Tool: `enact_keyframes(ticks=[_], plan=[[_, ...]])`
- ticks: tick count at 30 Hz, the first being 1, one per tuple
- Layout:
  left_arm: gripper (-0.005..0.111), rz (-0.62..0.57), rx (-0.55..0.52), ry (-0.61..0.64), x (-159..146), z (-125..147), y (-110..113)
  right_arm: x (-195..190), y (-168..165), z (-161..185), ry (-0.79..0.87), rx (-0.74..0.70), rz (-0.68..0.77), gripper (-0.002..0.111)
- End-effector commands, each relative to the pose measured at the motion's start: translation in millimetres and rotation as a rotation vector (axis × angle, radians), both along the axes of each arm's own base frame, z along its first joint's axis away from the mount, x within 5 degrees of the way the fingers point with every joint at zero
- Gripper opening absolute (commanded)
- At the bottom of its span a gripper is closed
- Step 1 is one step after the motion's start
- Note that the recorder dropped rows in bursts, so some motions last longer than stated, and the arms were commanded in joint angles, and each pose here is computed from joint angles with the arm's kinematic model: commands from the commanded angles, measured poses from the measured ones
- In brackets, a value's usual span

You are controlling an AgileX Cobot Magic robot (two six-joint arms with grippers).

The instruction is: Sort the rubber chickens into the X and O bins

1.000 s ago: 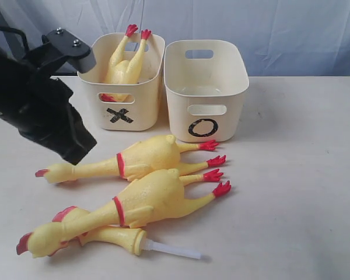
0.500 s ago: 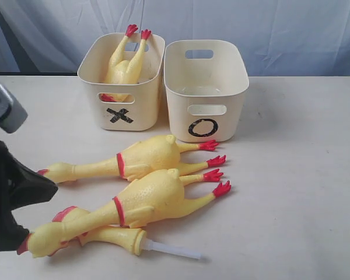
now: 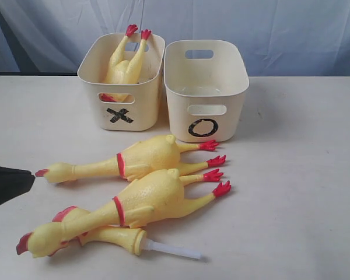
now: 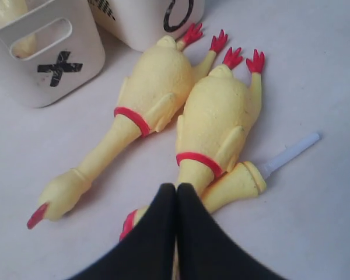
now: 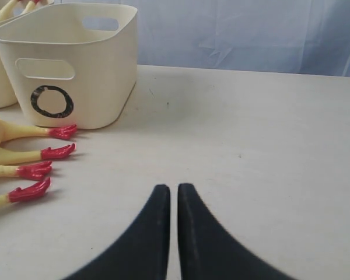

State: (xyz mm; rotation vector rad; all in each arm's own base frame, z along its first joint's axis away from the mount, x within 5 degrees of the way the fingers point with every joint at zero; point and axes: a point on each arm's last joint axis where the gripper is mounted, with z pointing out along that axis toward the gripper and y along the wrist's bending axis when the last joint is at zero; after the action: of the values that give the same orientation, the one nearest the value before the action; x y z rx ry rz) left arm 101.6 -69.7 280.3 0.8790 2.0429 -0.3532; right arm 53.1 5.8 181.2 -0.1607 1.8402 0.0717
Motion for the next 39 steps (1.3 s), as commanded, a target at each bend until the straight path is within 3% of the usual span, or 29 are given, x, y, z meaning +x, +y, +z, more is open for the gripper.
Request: enact_keyframes(ticks=[1, 5, 12, 21, 23, 26, 28, 34, 39], plan=[[0.0, 0.005, -0.032, -0.05, -6.8, 5.3, 2.9, 0.5, 0.5, 2.5, -0.035, 0.005, 0.006, 0.006], [0.0, 0.004, -0.039, -0.065, -9.3, 7.1, 4.0, 2.0, 2.1, 11.5, -0.133, 0.033, 0.018, 0.006], [0.0, 0.004, -0.039, -0.065, -9.3, 7.1, 4.0, 1.5, 3.8, 38.2, -0.39, 0.284, 0.026, 0.006], [0.0, 0.004, -0.039, -0.065, -9.3, 7.1, 4.0, -1.2, 1.2, 51.3, -0.53, 0.35, 0.019, 0.006], [0.0, 0.004, -0.039, -0.065, -9.3, 7.1, 4.0, -1.7, -1.0, 53.7, -0.541, 0.476, 0.003, 0.006], [0.0, 0.004, -0.039, -0.065, -9.3, 7.1, 4.0, -3.5, -5.3, 59.8, -0.569, 0.775, -0.008, 0.006], [0.0, 0.004, -0.039, -0.065, -9.3, 7.1, 4.0, -4.3, -5.9, 61.7, -0.575, 0.868, 0.002, 0.006], [0.0, 0.004, -0.039, -0.065, -9.3, 7.1, 4.0, -8.7, 1.7, 81.2, -0.521, 0.634, 0.057, 0.006], [0.0, 0.004, -0.039, -0.065, -9.3, 7.1, 4.0, -10.2, 2.2, 94.4, -0.358, 0.551, 0.021, 0.006]])
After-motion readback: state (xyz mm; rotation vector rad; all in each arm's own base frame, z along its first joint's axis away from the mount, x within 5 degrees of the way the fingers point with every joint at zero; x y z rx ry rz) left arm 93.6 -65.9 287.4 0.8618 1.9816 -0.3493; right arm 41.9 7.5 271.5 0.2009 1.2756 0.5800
